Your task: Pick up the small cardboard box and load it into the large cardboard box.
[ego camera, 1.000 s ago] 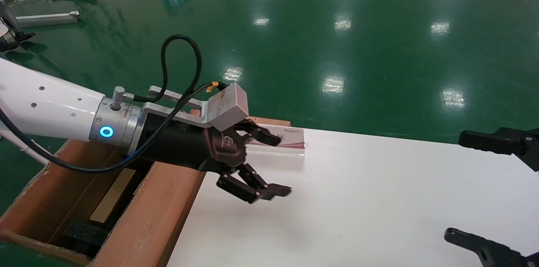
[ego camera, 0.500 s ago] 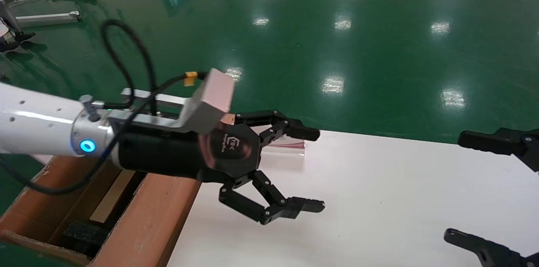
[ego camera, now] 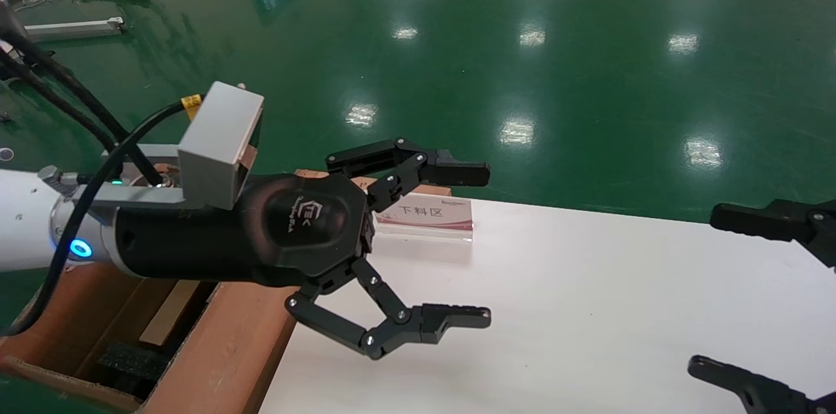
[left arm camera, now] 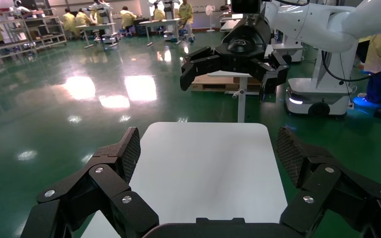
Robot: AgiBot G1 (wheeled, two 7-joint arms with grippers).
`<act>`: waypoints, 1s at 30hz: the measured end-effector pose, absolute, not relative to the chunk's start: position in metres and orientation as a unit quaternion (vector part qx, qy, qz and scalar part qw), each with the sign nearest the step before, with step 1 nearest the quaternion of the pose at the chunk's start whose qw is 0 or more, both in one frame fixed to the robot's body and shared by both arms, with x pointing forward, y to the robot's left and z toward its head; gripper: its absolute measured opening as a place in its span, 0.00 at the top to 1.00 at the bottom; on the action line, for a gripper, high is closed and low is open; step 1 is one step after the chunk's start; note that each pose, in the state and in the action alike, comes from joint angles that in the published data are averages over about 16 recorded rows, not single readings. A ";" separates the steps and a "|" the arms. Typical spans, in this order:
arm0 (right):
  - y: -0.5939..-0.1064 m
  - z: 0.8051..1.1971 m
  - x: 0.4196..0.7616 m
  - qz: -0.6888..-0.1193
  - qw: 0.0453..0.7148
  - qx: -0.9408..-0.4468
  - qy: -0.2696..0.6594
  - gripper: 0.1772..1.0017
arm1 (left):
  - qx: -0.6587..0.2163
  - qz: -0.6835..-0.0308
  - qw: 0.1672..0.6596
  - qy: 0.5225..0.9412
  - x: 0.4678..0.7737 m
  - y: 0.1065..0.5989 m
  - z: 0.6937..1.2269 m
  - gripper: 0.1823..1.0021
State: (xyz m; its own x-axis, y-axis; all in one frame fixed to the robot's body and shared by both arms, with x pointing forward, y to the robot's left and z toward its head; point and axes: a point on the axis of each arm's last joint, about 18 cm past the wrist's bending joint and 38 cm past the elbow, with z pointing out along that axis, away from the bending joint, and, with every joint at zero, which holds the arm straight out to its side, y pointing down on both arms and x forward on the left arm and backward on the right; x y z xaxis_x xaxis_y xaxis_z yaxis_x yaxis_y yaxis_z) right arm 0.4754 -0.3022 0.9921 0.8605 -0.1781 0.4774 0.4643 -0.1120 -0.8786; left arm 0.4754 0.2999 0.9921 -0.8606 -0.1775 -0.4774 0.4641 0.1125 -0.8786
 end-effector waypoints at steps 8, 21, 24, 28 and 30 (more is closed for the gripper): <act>-0.302 0.992 0.475 -0.244 0.659 -0.705 -0.102 0.00 | 0.102 -0.659 0.244 0.704 0.475 0.300 0.992 0.00; -0.302 0.992 0.475 -0.244 0.659 -0.704 -0.101 0.00 | 0.103 -0.664 0.245 0.699 0.474 0.302 0.993 0.00; -0.302 0.992 0.475 -0.244 0.659 -0.705 -0.101 0.00 | 0.103 -0.664 0.245 0.699 0.474 0.302 0.993 0.00; -0.302 0.992 0.475 -0.244 0.659 -0.705 -0.101 0.00 | 0.103 -0.664 0.245 0.699 0.474 0.302 0.993 0.00; -0.302 0.992 0.475 -0.244 0.659 -0.705 -0.101 0.00 | 0.103 -0.664 0.245 0.699 0.474 0.302 0.993 0.00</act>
State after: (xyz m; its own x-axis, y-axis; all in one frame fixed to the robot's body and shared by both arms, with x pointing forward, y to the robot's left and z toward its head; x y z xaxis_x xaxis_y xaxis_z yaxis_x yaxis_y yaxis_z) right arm 0.4753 -0.3022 0.9922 0.8604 -0.1784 0.4773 0.4642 -0.1117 -0.8786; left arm 0.4736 0.3019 0.9928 -0.8583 -0.1811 -0.4802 0.4701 0.0979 -0.8772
